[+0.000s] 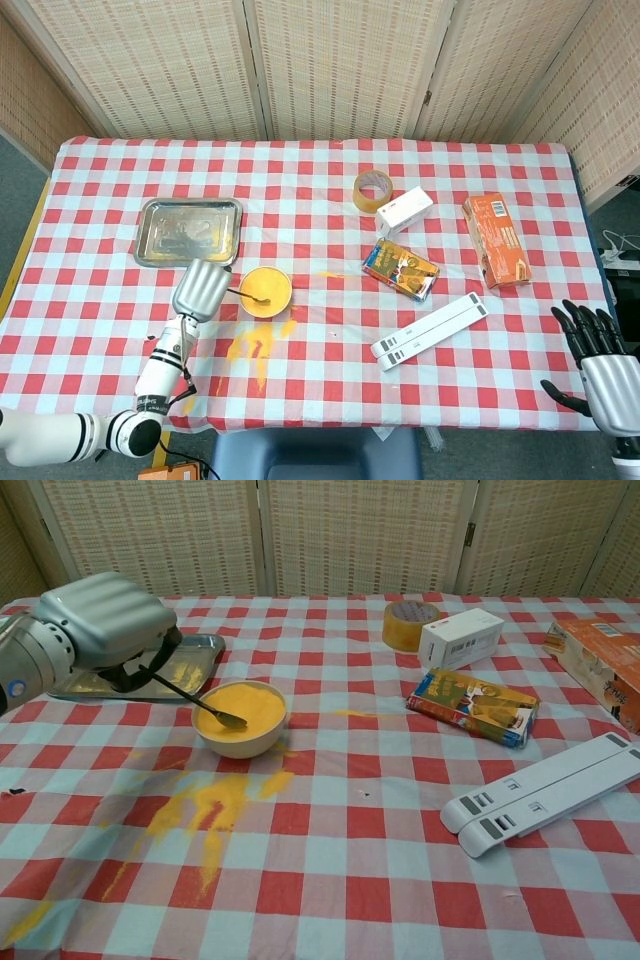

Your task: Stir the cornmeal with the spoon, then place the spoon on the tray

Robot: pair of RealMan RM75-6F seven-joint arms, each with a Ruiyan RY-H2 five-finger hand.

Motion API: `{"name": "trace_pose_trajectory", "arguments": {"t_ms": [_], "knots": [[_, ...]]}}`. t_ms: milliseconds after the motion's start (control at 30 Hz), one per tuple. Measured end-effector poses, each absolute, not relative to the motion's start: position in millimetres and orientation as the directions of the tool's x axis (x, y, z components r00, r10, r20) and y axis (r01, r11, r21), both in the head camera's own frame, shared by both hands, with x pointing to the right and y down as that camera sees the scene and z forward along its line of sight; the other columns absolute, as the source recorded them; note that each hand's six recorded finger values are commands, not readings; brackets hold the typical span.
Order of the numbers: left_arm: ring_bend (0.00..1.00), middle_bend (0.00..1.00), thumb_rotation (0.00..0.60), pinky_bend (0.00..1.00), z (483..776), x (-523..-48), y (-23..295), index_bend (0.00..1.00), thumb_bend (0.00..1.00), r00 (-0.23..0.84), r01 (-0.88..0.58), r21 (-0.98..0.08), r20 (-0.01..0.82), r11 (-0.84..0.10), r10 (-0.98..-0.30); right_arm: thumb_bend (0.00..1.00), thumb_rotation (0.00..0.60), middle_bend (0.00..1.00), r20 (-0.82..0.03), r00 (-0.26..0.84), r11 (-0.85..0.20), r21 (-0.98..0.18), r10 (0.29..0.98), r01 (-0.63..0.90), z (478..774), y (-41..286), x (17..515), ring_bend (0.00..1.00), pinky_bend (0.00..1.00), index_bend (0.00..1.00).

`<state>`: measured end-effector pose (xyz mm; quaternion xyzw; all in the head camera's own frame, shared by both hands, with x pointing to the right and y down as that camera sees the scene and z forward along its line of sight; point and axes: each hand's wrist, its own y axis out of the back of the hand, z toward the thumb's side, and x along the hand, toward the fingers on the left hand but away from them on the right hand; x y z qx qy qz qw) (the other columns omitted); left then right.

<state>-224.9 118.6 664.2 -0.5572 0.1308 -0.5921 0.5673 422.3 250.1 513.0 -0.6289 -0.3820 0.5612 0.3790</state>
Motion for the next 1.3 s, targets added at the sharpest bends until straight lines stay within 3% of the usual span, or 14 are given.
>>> {"name": "trace_pose_trajectory", "arguments": {"t_ms": [300, 767, 1300], "knots": [[1.00, 1.00, 0.600, 1.00, 651.3, -222.7, 121.6, 0.87, 0.80, 0.264, 0.463, -0.795, 0.545, -0.391, -0.795, 0.05, 0.600, 0.00, -0.417, 0.080, -0.422, -0.905, 0.905, 0.056, 513.4, 250.2, 421.8, 0.00, 0.00, 0.00], [1.00, 1.00, 0.600, 1.00, 677.6, -225.7, 112.2, 0.87, 0.79, 0.207, 0.532, -0.738, 0.588, -0.414, -0.782, 0.05, 0.600, 0.00, -0.412, 0.072, -0.416, -0.907, 0.908, 0.061, 511.8, 248.3, 425.2, 0.00, 0.00, 0.00], [1.00, 1.00, 0.600, 1.00, 696.0, -235.2, 87.1, 0.87, 0.79, 0.145, 0.536, -0.742, 0.550, -0.402, -0.822, 0.05, 0.600, 0.00, -0.404, 0.063, -0.407, -0.911, 0.913, 0.063, 509.6, 247.1, 427.9, 0.00, 0.00, 0.00]]}}
